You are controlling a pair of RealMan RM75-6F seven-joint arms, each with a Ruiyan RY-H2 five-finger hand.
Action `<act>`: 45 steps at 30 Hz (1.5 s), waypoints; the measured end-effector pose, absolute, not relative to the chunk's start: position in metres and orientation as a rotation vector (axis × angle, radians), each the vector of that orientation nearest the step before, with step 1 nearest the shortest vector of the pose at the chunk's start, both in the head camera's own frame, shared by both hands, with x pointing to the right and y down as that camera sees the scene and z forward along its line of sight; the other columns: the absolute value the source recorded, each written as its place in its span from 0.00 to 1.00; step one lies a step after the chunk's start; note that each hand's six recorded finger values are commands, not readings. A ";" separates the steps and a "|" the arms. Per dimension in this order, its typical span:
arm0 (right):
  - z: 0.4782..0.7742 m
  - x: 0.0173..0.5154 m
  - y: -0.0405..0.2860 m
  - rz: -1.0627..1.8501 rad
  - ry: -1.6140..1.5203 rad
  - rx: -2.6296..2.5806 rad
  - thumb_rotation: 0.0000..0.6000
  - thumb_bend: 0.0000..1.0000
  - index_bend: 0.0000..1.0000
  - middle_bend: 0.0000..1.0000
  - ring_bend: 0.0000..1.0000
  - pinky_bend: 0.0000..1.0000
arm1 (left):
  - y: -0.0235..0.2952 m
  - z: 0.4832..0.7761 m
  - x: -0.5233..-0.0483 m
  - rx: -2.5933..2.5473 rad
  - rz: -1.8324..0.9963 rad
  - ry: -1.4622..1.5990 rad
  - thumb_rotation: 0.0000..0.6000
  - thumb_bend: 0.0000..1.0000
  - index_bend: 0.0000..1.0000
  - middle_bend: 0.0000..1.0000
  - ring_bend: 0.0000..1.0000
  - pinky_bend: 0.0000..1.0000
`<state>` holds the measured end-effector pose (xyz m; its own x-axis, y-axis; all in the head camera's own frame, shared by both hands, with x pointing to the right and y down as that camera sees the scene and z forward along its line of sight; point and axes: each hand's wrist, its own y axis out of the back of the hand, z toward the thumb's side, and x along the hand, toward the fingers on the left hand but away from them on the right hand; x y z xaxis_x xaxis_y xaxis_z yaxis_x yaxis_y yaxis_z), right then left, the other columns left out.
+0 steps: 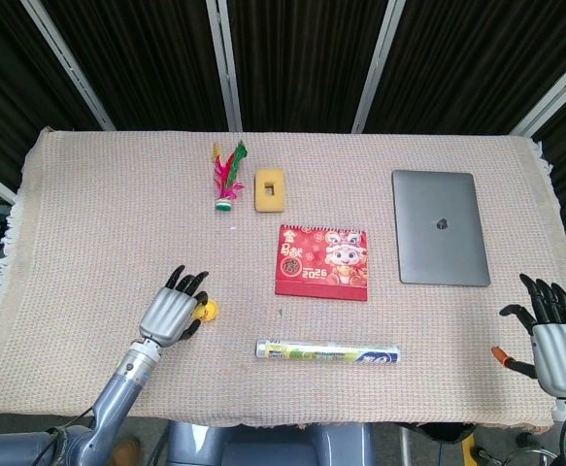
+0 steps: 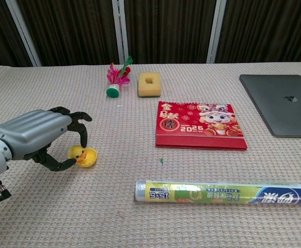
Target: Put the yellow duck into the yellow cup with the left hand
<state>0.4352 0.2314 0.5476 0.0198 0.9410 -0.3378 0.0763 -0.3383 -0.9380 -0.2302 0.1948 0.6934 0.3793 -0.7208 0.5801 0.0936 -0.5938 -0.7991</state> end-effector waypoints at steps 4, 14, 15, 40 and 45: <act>0.547 0.435 0.231 1.416 -1.080 -1.525 1.00 0.00 0.41 0.03 0.00 0.00 | 0.194 0.695 -0.231 -1.847 -1.312 0.542 1.00 0.39 0.51 0.07 0.14 0.02; 0.547 0.435 0.231 1.414 -1.078 -1.524 1.00 0.00 0.41 0.04 0.00 0.00 | 0.191 0.699 -0.230 -1.842 -1.320 0.536 1.00 0.39 0.51 0.07 0.14 0.02; 0.547 0.435 0.231 1.415 -1.077 -1.525 1.00 0.00 0.41 0.04 0.00 0.00 | 0.191 0.700 -0.230 -1.843 -1.320 0.535 1.00 0.39 0.51 0.07 0.14 0.02; 0.547 0.435 0.232 1.412 -1.081 -1.528 1.00 0.00 0.41 0.03 0.00 0.00 | 0.189 0.703 -0.219 -1.850 -1.302 0.528 1.00 0.38 0.45 0.07 0.15 0.03; 0.547 0.435 0.231 1.410 -1.080 -1.527 1.00 0.00 0.41 0.03 0.00 0.00 | 0.189 0.703 -0.219 -1.862 -1.297 0.530 1.00 0.33 0.42 0.06 0.15 0.03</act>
<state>0.4350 0.2313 0.5469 0.0240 0.9417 -0.3356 0.0789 -0.3364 -0.9384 -0.2193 0.1894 0.7029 0.3891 -0.7106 0.5861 0.0969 -0.6012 -0.7932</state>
